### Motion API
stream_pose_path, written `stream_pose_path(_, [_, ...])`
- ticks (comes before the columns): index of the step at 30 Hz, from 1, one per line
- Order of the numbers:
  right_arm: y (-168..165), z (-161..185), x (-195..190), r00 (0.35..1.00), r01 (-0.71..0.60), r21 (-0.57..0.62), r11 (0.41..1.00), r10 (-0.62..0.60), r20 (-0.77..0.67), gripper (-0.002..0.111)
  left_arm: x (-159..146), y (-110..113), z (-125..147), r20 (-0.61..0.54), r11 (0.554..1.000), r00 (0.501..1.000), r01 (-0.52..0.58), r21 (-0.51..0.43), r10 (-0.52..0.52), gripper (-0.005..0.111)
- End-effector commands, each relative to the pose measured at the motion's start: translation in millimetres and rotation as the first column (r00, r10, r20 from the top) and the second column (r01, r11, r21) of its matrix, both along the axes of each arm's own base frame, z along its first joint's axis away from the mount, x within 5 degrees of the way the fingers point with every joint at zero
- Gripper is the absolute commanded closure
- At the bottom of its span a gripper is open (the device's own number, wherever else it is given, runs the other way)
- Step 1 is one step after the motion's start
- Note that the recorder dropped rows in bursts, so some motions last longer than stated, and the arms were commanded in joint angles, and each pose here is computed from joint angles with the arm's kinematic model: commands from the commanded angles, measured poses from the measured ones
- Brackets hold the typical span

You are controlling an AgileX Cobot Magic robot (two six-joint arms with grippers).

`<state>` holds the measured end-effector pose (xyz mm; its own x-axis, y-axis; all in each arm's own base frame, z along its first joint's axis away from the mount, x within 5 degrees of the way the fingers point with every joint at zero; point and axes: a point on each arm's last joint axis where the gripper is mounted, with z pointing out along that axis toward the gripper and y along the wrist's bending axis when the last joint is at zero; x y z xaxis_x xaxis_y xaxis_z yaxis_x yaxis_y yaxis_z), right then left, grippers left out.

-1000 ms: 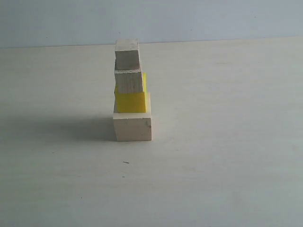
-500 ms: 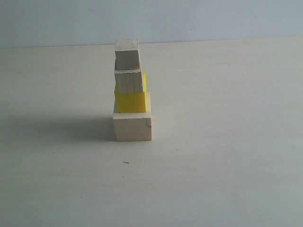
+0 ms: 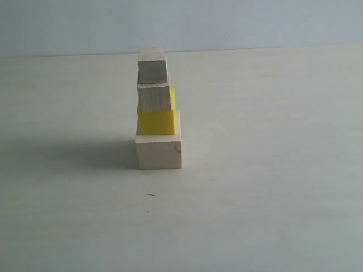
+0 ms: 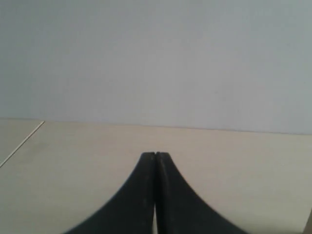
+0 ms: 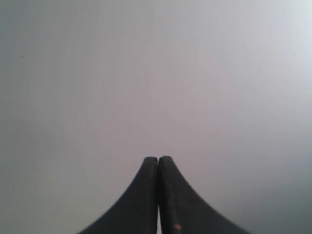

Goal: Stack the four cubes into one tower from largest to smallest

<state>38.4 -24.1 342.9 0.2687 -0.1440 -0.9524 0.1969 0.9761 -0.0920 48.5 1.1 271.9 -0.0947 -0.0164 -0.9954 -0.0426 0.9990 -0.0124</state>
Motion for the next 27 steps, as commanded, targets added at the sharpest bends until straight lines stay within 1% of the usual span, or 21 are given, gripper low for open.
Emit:
stream_pose_path(1, [1, -2, 0, 1.0, -0.006, -0.003, 1.0, 0.006, -0.002, 0.108, -5, 3, -23, -0.027, 0.999, 0.999, -0.035, 0.027, 0.035, 0.107])
stream_pose_path(5, [1, -2, 0, 1.0, -0.006, -0.003, 1.0, 0.006, -0.002, 0.108, -1, 3, -50, -0.071, 1.0, 0.997, -0.027, 0.001, 0.027, 0.107])
stream_pose_path(8, [1, -2, 0, 1.0, -0.006, -0.003, 1.0, 0.006, -0.002, 0.108, 0, 2, -55, -0.082, 1.0, 0.996, -0.023, -0.02, 0.021, 0.107])
stream_pose_path(11, [1, -2, 0, 1.0, -0.006, -0.003, 1.0, 0.006, -0.002, 0.108, 0, 2, -59, -0.096, 1.0, 0.995, -0.022, -0.017, 0.021, 0.107])
stream_pose_path(13, [1, -2, 0, 1.0, -0.006, -0.003, 1.0, 0.006, -0.002, 0.108, 2, 2, -68, -0.124, 1.0, 0.992, -0.024, -0.011, 0.022, 0.107])
stream_pose_path(17, [1, -2, 0, 1.0, -0.006, -0.003, 1.0, 0.006, -0.002, 0.108, 4, 2, -90, -0.184, 0.999, 0.983, -0.025, -0.038, 0.018, 0.107])
stream_pose_path(27, [1, -2, 0, 1.0, -0.006, -0.003, 1.0, 0.006, -0.002, 0.108, 5, 1, -91, -0.169, 0.999, 0.986, -0.023, -0.046, 0.015, 0.107])
